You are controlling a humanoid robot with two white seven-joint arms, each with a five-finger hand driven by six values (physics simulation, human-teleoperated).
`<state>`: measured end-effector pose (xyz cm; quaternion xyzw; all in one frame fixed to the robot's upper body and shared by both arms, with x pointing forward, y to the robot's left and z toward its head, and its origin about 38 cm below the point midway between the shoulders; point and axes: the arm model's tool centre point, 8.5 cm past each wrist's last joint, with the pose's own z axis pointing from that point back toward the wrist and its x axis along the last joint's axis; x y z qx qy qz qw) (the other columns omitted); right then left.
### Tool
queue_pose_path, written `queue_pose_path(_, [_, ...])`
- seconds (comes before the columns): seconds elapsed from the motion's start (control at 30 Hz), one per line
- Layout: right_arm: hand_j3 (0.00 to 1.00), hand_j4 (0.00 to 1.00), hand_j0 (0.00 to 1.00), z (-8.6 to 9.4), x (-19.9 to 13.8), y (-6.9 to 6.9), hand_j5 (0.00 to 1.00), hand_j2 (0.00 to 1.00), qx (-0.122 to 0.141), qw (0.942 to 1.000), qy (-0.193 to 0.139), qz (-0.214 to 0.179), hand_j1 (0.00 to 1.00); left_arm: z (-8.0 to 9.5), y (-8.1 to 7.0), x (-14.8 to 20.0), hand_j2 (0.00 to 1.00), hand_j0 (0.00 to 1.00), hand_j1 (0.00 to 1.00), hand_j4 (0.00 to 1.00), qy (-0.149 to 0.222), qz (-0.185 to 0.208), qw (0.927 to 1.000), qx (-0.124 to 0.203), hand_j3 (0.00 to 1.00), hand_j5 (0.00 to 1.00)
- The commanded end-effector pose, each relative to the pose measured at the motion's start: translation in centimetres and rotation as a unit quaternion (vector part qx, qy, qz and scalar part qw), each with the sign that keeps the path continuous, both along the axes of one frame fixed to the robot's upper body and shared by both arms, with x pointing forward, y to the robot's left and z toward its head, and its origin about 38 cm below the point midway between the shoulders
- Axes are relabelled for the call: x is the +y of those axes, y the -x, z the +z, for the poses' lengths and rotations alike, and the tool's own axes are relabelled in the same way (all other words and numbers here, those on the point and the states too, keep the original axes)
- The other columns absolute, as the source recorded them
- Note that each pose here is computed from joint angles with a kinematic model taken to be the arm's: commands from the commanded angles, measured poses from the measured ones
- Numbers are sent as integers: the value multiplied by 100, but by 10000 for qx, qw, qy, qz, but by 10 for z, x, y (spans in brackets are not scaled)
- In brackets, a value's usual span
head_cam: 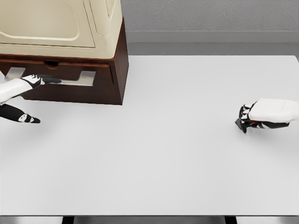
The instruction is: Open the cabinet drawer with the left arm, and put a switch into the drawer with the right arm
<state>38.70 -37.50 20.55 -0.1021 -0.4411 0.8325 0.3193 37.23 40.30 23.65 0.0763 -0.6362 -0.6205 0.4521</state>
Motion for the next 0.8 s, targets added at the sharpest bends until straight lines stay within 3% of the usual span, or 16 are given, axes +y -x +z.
queue_pose_path(0.0, [41,41,41,2,7,-2,41,41,-12,9999,-108,44,41,9,4,1,100,100,100,100,28,-8,10000,-7,100,100])
queue_pose_path(0.13, [41,41,41,14,19,-9,41,41,-157,9995,-196,173,41,4,10,1,100,100,100,100,17,-38,10000,85,100,100])
queue_pose_path(0.3, [41,41,41,16,37,-12,41,41,-188,9987,-287,388,41,7,18,2,100,100,100,100,8,-59,9999,158,100,100])
queue_pose_path(0.53, [41,41,41,23,55,-18,41,41,-260,9972,-400,575,41,20,31,12,100,100,100,100,-171,-17,9997,200,100,100])
queue_pose_path(0.77, [41,41,41,44,81,-15,41,41,-379,9929,-638,927,41,26,22,6,100,100,100,100,-2,-27,10000,14,100,100])
